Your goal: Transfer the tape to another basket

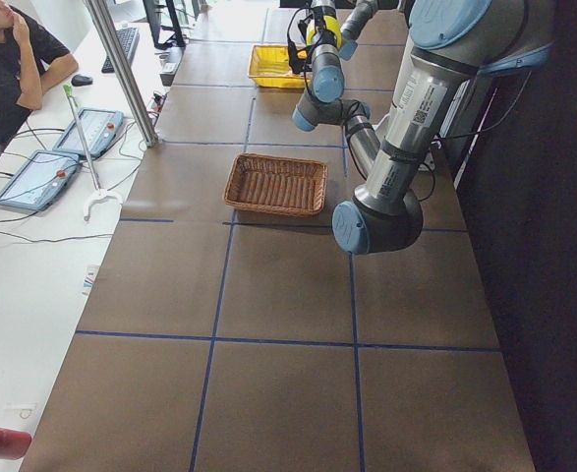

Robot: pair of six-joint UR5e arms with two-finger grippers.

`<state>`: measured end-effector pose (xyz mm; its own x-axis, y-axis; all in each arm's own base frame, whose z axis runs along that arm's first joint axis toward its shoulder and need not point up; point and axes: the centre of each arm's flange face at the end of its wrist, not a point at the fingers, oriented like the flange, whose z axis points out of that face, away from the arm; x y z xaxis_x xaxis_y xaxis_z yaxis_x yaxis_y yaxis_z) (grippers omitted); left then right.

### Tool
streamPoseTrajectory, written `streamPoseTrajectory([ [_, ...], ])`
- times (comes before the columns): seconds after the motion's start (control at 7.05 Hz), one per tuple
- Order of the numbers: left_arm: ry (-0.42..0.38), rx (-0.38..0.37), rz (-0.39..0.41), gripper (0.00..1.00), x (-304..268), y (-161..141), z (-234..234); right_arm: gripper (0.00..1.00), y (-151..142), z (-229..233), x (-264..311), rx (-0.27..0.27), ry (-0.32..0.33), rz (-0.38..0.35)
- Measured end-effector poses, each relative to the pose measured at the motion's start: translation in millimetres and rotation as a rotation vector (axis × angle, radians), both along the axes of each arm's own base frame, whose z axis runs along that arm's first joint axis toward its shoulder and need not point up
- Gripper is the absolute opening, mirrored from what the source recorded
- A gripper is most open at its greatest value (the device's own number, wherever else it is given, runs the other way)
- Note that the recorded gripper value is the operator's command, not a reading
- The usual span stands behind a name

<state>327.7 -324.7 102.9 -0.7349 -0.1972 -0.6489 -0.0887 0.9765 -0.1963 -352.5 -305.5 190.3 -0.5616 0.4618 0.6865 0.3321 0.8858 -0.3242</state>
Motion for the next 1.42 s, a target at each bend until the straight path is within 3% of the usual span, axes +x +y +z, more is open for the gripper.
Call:
streamPoseTrajectory([
  [0.14,0.010,-0.010,0.003,0.96,4.3,3.2,-1.6,0.04,1.6,0.1,-1.4,0.000,-0.001,-0.004],
  [0.28,0.016,-0.015,0.006,0.84,7.1,5.6,-3.0,0.05,2.6,0.0,-2.2,-0.001,-0.001,-0.006],
  [0.43,0.018,-0.017,0.010,0.42,9.1,7.4,-3.4,0.23,3.3,0.0,-3.2,-0.001,-0.001,-0.008],
  [0.57,0.017,-0.018,0.015,0.02,11.3,9.3,-3.2,0.97,4.2,-0.2,-4.3,0.000,-0.002,-0.009],
  [1.42,0.018,-0.013,0.017,0.00,8.1,14.1,3.5,1.00,3.2,3.5,-3.4,-0.001,0.003,0.002],
])
